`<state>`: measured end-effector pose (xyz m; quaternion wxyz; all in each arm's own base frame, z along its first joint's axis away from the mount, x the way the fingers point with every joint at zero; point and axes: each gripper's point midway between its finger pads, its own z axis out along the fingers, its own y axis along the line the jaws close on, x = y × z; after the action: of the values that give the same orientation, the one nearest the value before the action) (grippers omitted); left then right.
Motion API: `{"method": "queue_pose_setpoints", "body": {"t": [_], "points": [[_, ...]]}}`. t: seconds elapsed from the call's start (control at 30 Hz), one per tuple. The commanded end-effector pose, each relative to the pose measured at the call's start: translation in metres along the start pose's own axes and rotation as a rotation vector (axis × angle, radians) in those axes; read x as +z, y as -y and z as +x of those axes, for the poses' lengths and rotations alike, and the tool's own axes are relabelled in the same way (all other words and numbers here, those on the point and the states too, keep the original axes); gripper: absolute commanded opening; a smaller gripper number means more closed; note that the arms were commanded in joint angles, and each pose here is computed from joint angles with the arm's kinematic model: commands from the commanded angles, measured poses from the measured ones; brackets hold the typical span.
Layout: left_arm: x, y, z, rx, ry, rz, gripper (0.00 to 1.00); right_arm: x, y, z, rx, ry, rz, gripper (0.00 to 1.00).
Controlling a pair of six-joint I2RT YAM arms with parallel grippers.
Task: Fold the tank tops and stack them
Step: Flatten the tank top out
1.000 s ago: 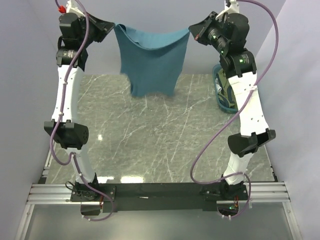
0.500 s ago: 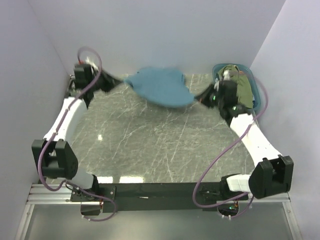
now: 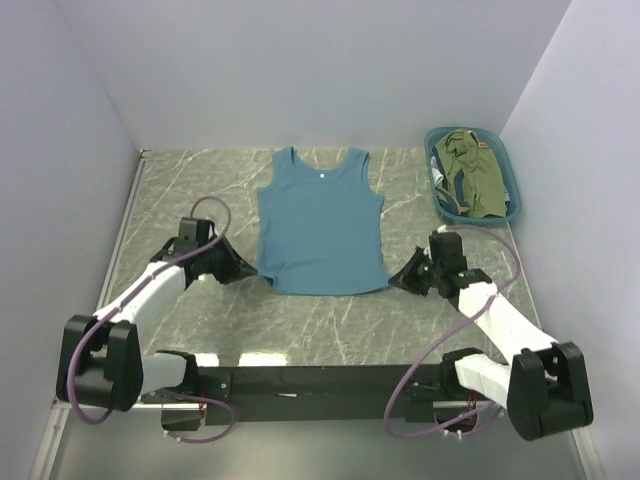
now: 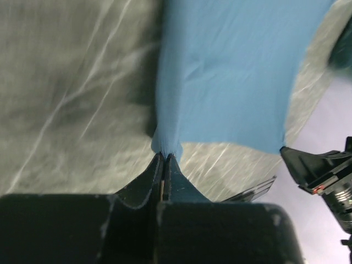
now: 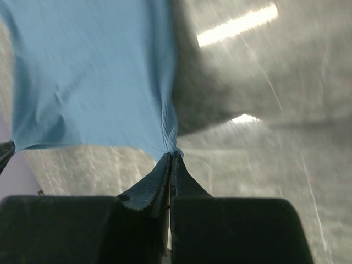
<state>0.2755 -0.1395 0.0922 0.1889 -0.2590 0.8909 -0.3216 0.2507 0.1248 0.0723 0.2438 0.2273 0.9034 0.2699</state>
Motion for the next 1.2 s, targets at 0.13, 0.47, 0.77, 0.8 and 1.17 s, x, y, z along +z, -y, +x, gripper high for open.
{"method": "queue_pose_setpoints", "body": {"t": [0.13,0.47,0.77,0.8,1.17], "points": [[-0.004,-0.033,0.042,0.0,-0.038,-0.087,0.01,-0.017,0.036,0.04,0.078,-0.046,0.077,0.0],[-0.014,-0.057,0.074,0.018,-0.079,-0.211,0.25,-0.033,0.075,0.063,0.127,-0.058,0.204,0.29],[-0.048,-0.013,0.005,0.109,0.184,-0.242,0.66,-0.048,0.037,0.042,-0.02,0.029,0.119,0.47],[-0.048,-0.006,-0.005,0.113,0.203,-0.228,0.67,-0.049,0.026,0.035,-0.046,0.068,0.124,0.47],[0.059,0.036,-0.105,0.169,0.14,-0.191,0.49,0.011,-0.172,0.113,-0.387,-0.034,-0.06,0.43]]}}
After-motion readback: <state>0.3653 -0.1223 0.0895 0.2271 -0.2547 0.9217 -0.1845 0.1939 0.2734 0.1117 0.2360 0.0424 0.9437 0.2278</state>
